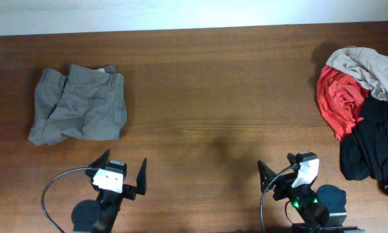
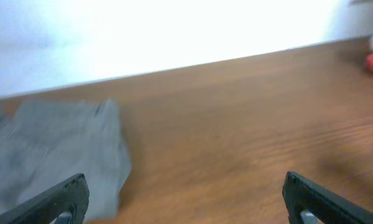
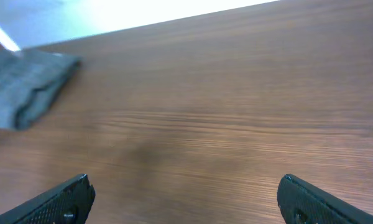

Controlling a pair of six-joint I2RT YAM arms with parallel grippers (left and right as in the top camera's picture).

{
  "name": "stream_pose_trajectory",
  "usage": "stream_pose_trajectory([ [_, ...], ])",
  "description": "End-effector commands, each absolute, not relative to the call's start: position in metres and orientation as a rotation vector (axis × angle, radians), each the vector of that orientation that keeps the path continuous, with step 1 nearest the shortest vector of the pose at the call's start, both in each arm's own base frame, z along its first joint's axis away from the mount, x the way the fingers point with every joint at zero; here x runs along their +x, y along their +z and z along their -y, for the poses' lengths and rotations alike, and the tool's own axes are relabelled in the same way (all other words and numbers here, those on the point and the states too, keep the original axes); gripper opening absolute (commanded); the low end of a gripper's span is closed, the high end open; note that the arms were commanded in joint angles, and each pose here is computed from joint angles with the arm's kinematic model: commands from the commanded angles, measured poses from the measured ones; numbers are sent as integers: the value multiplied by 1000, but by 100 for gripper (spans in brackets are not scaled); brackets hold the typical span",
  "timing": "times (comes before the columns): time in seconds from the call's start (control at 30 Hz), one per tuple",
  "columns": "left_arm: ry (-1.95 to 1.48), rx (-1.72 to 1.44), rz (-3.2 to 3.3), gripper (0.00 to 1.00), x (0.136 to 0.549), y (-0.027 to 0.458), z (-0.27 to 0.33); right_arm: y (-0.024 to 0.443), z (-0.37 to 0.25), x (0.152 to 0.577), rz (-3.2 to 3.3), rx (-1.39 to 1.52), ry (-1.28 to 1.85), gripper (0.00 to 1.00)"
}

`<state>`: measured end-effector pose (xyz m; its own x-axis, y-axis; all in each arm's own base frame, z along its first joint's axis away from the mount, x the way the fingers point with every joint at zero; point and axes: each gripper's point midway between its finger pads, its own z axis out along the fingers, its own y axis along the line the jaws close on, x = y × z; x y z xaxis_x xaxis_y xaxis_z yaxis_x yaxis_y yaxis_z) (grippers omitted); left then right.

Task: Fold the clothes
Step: 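Reach the right gripper into the clothes pile and grasp the black shirt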

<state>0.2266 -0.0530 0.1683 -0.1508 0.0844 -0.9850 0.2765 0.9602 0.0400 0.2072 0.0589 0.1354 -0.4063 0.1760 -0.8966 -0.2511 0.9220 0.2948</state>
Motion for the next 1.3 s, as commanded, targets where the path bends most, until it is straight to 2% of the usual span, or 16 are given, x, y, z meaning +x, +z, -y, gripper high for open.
stream_pose_trajectory([
  [0.0,-247,342,-1628,99,223,189,69,151,-76,204,-1883,-55,624,99],
  [0.13,-236,314,-1579,99,222,227,65,191,-78,200,-1789,-95,621,99],
  [0.23,-214,292,-1625,99,232,269,61,242,-68,195,-1744,-61,558,99],
  [0.4,-225,292,-1800,99,264,300,64,271,-46,203,-1869,70,453,99],
  [0.63,-285,313,-2075,99,314,321,76,271,-36,234,-2222,197,402,99],
  [0.77,-350,326,-2192,99,332,303,85,252,-40,249,-2402,188,412,99],
  [0.9,-491,380,-2253,99,336,282,104,238,-17,269,-2506,322,299,99],
  [1.1,-501,380,-2274,99,339,275,106,243,93,308,-2508,750,62,99],
  [1.27,-502,380,-2275,100,339,274,106,232,178,309,-2418,1097,-3,99],
])
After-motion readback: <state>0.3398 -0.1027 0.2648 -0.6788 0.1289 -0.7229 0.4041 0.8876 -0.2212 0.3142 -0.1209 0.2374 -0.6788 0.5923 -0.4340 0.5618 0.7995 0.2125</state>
